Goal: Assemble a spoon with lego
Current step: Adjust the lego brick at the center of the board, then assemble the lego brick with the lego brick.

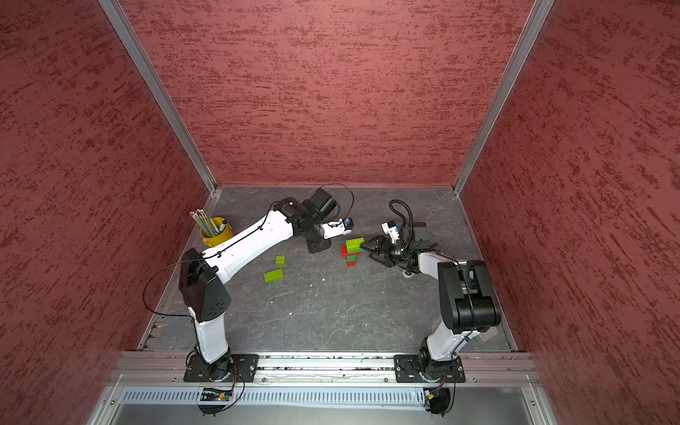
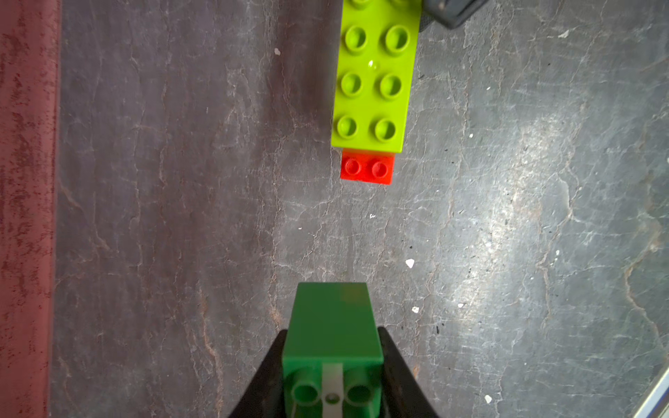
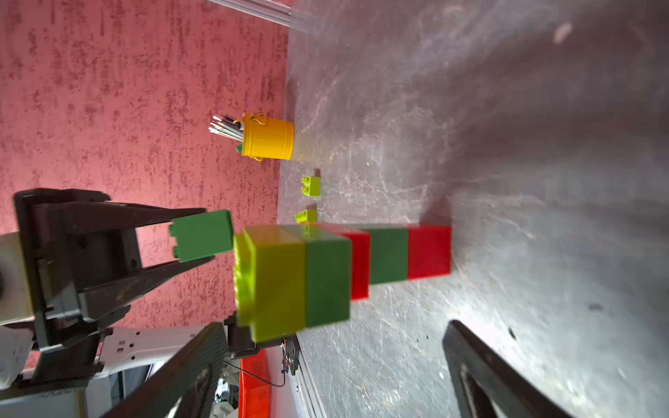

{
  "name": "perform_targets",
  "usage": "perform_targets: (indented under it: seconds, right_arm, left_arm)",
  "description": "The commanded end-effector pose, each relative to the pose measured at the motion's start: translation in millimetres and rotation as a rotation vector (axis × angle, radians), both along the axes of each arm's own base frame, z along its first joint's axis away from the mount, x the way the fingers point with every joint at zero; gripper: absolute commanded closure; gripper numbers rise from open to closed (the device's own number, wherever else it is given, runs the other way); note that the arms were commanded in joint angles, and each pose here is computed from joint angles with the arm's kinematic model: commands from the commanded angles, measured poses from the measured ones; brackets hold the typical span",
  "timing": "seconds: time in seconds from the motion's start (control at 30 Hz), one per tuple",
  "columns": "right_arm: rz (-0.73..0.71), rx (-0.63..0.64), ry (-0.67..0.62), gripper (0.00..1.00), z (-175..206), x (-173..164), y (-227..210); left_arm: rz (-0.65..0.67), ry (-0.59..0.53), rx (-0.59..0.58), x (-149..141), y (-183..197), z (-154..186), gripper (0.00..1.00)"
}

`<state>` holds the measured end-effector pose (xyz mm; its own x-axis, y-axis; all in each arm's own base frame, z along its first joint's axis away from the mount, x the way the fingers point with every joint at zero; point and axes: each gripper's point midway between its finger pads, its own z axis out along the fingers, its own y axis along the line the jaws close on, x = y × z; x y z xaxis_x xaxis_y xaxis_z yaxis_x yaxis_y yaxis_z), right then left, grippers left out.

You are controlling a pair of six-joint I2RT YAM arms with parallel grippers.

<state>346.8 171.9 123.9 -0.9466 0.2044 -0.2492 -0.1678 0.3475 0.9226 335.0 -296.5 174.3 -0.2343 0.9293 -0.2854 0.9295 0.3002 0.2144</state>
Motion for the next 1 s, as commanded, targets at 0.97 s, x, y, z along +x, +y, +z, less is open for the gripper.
perform_targets:
  seconds: [0.97]
  right_arm:
    - [0.130, 0.082, -0.084, 0.19, 13.5, 18.3, 19.4]
  left_arm:
    - [0.024, 0.084, 0.009, -0.2, -43.8, -19.7, 0.82]
